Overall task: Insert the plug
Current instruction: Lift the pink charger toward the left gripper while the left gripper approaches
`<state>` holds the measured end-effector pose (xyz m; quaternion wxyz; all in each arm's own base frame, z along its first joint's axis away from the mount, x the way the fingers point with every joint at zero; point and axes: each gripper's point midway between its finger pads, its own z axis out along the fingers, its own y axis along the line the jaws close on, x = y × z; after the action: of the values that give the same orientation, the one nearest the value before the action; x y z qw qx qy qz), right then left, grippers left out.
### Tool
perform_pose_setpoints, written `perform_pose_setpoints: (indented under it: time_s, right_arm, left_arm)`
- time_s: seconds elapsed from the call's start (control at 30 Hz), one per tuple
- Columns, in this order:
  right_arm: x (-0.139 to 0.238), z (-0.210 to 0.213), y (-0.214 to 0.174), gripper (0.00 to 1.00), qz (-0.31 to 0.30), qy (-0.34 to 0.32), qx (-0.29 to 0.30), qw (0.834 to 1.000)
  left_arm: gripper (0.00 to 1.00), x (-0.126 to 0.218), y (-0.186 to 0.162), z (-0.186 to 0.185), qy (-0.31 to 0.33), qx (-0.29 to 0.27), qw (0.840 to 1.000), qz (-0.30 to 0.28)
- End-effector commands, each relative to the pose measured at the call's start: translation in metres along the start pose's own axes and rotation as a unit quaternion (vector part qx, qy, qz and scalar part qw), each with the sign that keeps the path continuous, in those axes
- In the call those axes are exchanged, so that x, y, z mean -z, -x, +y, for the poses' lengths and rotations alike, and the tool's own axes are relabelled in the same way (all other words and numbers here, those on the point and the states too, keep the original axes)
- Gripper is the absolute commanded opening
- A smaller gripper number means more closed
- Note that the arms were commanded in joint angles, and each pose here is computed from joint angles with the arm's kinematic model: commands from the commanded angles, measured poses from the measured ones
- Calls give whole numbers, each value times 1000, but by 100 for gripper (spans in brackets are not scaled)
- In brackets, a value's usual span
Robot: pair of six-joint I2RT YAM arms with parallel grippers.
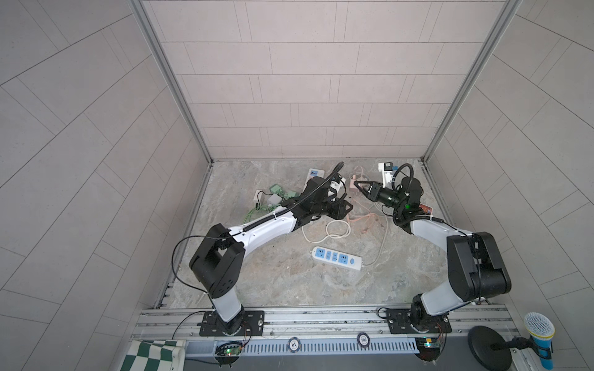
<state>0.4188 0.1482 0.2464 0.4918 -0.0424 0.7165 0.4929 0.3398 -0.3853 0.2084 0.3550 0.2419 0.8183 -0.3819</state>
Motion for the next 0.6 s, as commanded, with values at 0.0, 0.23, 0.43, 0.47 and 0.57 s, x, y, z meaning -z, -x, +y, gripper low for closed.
perform_pose_setpoints:
  time_s: [0.0,0.23,0.43,0.47,0.57]
  right_arm:
    - [8,49,23,23,-34,104,8,994]
    - [15,75,28,22,-43,184,-9,982]
    - [17,76,25,22,-38,183,-5,982]
    - [17,76,25,22,-37,182,-3,983]
    - [16,75,23,22,-32,174,-1,984]
  left_arm:
    - [52,-2,18,-4,-12,-27,999,-37]
    - [53,-3,32,2,-6,-35,998,-55]
    - [54,10,52,-8,-34,-44,994,-94]
    - [54,13,56,-8,-35,-44,993,-100]
    - [55,21,66,-9,-46,-40,992,-113]
